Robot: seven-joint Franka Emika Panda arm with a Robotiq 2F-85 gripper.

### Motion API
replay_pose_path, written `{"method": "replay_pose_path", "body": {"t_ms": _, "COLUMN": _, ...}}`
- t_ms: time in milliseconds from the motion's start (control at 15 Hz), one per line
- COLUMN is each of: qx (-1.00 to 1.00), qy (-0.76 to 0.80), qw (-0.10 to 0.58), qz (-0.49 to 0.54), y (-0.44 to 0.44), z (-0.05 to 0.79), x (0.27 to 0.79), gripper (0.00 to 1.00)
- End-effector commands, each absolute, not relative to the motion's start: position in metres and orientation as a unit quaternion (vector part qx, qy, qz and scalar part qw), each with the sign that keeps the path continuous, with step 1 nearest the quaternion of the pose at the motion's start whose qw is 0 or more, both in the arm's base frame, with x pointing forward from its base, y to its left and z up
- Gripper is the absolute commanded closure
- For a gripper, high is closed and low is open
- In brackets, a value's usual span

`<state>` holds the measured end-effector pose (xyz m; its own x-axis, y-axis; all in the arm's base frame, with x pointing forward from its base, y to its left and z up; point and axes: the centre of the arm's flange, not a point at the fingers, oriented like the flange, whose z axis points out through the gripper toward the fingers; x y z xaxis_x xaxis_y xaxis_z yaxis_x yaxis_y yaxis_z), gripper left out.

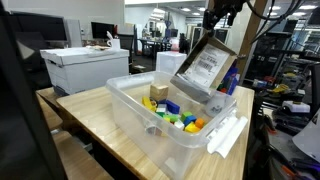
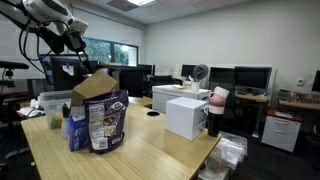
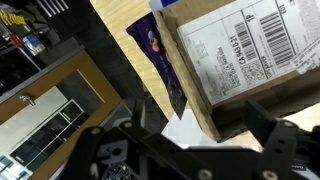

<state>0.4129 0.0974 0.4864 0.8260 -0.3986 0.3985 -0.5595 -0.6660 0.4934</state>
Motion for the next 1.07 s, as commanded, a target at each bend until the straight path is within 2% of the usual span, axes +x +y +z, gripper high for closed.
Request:
{"method": "replay_pose_path", "body": {"t_ms": 0, "qx": 0.900, "qy": -0.264, "qw": 0.314, "qz": 0.144, "y": 0.075, "z": 0.466, "x": 0.417, "gripper": 0.00}}
{"method": "replay_pose_path", "body": {"t_ms": 200, "qx": 0.897, "qy": -0.262, "qw": 0.320, "qz": 0.154, "y": 0.064, "z": 0.457, "x": 0.421, "gripper": 0.00}}
{"method": "replay_pose_path", "body": {"t_ms": 267, "qx": 0.896, "qy": -0.260, "qw": 0.324, "qz": 0.159, "y": 0.060, "z": 0.454, "x": 0.423, "gripper": 0.03}}
{"method": "replay_pose_path", "body": {"t_ms": 400, "qx": 0.894, "qy": -0.257, "qw": 0.328, "qz": 0.166, "y": 0.056, "z": 0.451, "x": 0.426, "gripper": 0.27}}
{"method": "replay_pose_path", "body": {"t_ms": 533, "qx": 0.894, "qy": -0.253, "qw": 0.326, "qz": 0.175, "y": 0.053, "z": 0.452, "x": 0.429, "gripper": 0.36}}
{"method": "replay_pose_path", "body": {"t_ms": 600, "qx": 0.896, "qy": -0.251, "qw": 0.319, "qz": 0.179, "y": 0.054, "z": 0.452, "x": 0.431, "gripper": 0.51}}
{"method": "replay_pose_path", "body": {"t_ms": 667, "qx": 0.899, "qy": -0.250, "qw": 0.314, "qz": 0.177, "y": 0.056, "z": 0.453, "x": 0.429, "gripper": 0.55}}
{"method": "replay_pose_path", "body": {"t_ms": 733, "qx": 0.901, "qy": -0.249, "qw": 0.306, "qz": 0.180, "y": 0.058, "z": 0.454, "x": 0.431, "gripper": 0.68}}
{"method": "replay_pose_path", "body": {"t_ms": 800, "qx": 0.905, "qy": -0.246, "qw": 0.300, "qz": 0.175, "y": 0.061, "z": 0.456, "x": 0.430, "gripper": 0.72}}
{"method": "replay_pose_path", "body": {"t_ms": 867, "qx": 0.906, "qy": -0.244, "qw": 0.297, "qz": 0.177, "y": 0.063, "z": 0.457, "x": 0.432, "gripper": 0.87}}
{"method": "replay_pose_path", "body": {"t_ms": 933, "qx": 0.907, "qy": -0.243, "qw": 0.297, "qz": 0.174, "y": 0.066, "z": 0.457, "x": 0.432, "gripper": 0.87}}
{"method": "replay_pose_path", "body": {"t_ms": 1000, "qx": 0.908, "qy": -0.241, "qw": 0.296, "qz": 0.174, "y": 0.068, "z": 0.457, "x": 0.433, "gripper": 0.91}}
